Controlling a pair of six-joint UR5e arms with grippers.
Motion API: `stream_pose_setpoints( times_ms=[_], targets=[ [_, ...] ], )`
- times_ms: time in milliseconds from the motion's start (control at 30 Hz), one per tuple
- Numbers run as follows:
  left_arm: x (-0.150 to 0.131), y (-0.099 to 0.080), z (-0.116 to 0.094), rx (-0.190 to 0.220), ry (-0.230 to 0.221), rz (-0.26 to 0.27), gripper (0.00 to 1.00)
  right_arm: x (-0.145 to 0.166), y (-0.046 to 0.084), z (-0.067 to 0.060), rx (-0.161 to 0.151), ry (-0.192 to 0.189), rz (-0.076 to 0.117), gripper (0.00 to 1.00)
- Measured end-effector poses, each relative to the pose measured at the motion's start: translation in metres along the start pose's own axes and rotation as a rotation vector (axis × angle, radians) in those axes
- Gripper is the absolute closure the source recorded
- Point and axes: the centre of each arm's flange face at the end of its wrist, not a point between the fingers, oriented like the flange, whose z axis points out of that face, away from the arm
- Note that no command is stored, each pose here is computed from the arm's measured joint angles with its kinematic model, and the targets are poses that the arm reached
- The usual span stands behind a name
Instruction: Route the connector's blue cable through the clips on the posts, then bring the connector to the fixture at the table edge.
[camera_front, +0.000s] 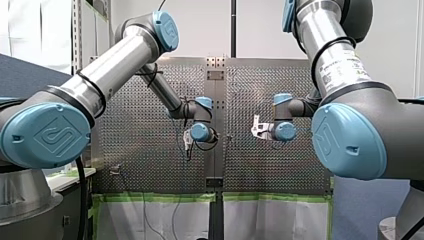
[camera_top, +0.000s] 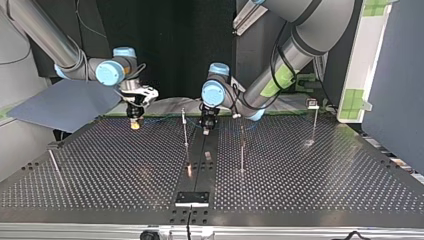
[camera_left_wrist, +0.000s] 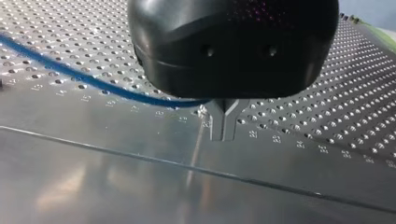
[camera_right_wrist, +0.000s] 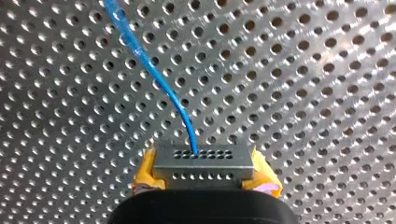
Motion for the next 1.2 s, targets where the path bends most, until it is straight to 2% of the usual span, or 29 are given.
stream_pose_setpoints(
  times_ms=[367,600,933,1200],
  targets=[
    [-0.003,0.005,0.004,-0.007,-0.003,-0.001,1.0,0.0,0.008,0.011,-0.009,-0.003,-0.003,1.0],
    [-0.004,0.005,0.004,-0.008,-0.003,0.001,1.0,0.001,0.006,0.014,0.013,0.001,-0.003,1.0],
    [-0.011,0.004,0.01,-0.011,-0.019,-0.001,1.0,0.005,-0.002,0.019,0.063,0.005,-0.005,1.0],
    [-0.006,0.004,0.02,-0.027,0.001,0.008,1.0,0.002,-0.003,0.026,0.068,-0.008,-0.008,1.0]
  ],
)
